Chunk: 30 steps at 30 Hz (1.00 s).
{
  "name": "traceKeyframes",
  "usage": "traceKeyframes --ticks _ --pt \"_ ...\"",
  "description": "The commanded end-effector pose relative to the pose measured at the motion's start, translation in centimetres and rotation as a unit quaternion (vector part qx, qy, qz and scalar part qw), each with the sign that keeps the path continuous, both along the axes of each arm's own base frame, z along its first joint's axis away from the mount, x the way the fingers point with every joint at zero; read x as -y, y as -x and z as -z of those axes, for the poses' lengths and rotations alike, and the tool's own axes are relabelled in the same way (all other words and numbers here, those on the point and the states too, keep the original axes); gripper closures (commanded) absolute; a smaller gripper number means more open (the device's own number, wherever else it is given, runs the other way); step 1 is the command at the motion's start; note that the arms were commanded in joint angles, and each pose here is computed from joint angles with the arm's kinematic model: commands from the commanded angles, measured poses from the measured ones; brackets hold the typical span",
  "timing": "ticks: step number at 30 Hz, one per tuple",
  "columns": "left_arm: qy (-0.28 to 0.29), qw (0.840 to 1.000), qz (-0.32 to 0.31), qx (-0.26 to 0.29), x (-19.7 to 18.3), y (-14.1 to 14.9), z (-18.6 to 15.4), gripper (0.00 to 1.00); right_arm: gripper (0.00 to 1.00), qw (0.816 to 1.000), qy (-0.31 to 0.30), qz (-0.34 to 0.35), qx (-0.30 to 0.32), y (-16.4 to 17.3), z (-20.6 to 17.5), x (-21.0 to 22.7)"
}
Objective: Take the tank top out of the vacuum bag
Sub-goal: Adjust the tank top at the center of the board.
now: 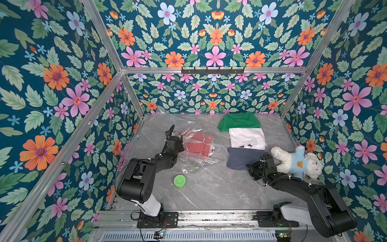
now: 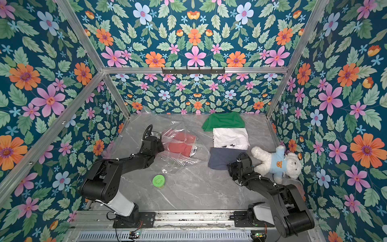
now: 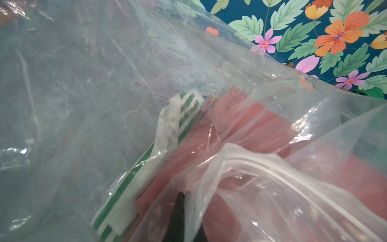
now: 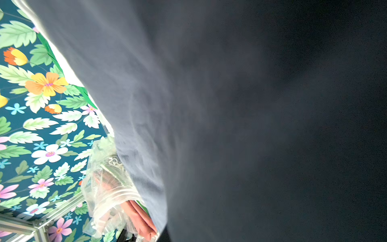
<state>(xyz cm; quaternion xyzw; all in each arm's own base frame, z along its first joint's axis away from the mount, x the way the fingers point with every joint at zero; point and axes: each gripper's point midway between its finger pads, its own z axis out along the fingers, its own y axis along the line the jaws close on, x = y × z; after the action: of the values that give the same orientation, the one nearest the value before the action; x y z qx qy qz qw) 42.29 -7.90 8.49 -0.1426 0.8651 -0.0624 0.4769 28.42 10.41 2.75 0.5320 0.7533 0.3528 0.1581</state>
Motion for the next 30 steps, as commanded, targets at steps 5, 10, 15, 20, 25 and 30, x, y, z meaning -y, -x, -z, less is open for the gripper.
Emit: traceKeyframes --ticks 5,10,15,20,25,30 --pt "0.001 1.000 -0.007 0.003 -0.2 0.1 -0.1 1.00 0.73 0.999 0.020 -0.034 0.012 -0.6 -0.5 -0.1" --pt "0.002 1.000 -0.007 0.003 -0.3 0.1 -0.1 1.00 0.71 0.998 0.032 -0.049 0.012 -1.0 -0.4 0.4" --pt "0.002 1.000 -0.006 0.007 -0.2 0.2 -0.4 1.00 0.53 0.995 0.048 -0.077 0.036 -1.5 -1.7 0.2" --pt "0.005 1.000 0.001 0.016 -0.1 0.5 -1.6 1.00 0.30 0.982 0.118 -0.115 0.088 -1.2 -5.7 0.8" --pt "0.016 0.999 0.029 0.034 1.2 0.4 -3.3 1.00 0.26 0.951 0.170 -0.173 0.191 -2.3 -11.7 -0.4" --pt "0.021 0.997 0.058 0.050 3.0 0.2 -5.0 1.00 0.26 0.926 0.184 -0.245 0.221 -3.4 -14.4 -3.9"
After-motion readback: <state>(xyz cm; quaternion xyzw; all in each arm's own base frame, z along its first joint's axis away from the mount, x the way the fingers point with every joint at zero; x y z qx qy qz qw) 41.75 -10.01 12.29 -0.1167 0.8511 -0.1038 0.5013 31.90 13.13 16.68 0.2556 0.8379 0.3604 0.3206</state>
